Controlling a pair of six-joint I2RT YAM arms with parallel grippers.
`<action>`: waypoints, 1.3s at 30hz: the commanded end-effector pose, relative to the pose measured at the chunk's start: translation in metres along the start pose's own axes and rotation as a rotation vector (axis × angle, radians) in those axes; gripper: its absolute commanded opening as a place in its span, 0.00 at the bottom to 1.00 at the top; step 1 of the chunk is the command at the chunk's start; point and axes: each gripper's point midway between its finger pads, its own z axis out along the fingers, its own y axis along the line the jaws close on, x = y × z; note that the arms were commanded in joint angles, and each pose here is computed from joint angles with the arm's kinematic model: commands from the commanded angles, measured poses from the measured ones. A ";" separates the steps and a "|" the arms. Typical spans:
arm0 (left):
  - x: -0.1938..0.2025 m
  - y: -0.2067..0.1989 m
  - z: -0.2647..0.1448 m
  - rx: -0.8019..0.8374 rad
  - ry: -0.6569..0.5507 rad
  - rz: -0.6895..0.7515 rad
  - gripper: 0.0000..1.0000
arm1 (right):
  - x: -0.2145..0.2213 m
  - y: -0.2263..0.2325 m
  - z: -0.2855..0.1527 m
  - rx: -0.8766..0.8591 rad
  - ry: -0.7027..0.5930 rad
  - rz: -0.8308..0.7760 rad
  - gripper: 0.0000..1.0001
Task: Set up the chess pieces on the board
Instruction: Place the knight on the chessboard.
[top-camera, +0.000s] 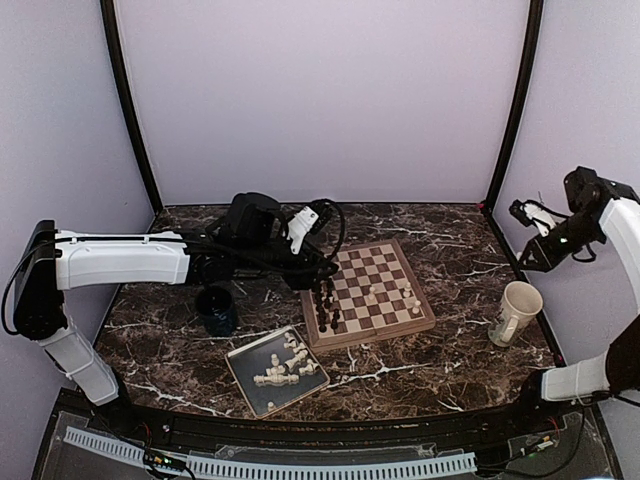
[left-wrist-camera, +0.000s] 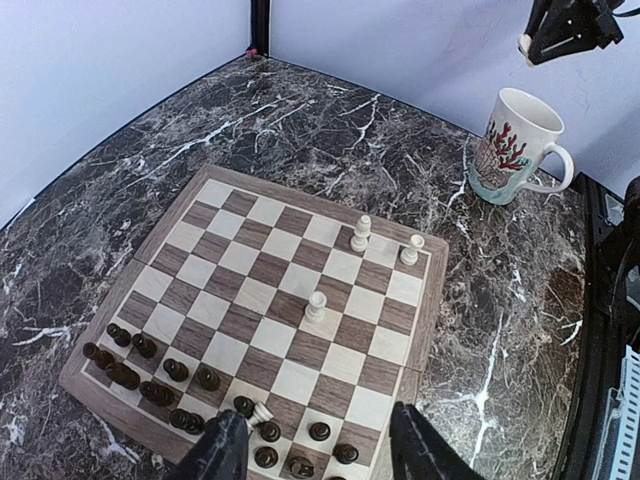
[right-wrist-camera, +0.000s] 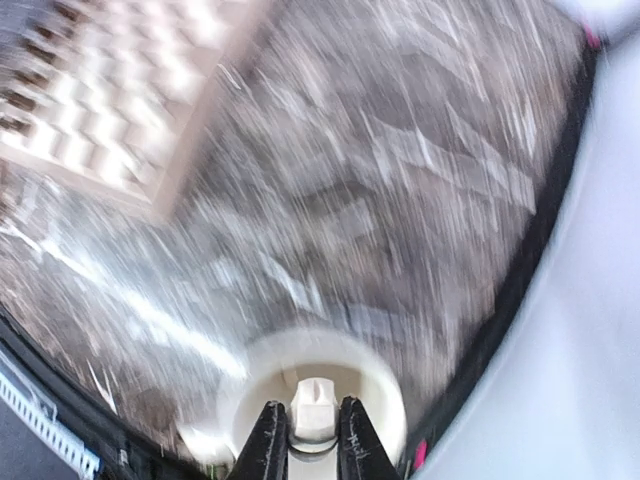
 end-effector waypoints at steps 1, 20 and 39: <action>-0.019 0.000 -0.010 -0.015 -0.059 -0.004 0.51 | -0.085 0.045 0.002 -0.147 -0.274 -0.157 0.09; -0.020 0.019 -0.032 -0.143 -0.100 -0.007 0.50 | -0.143 0.237 0.127 -0.495 -0.624 -0.572 0.09; -0.019 0.024 -0.049 -0.185 -0.116 -0.004 0.50 | -0.096 0.256 0.203 -0.544 -0.447 -0.577 0.12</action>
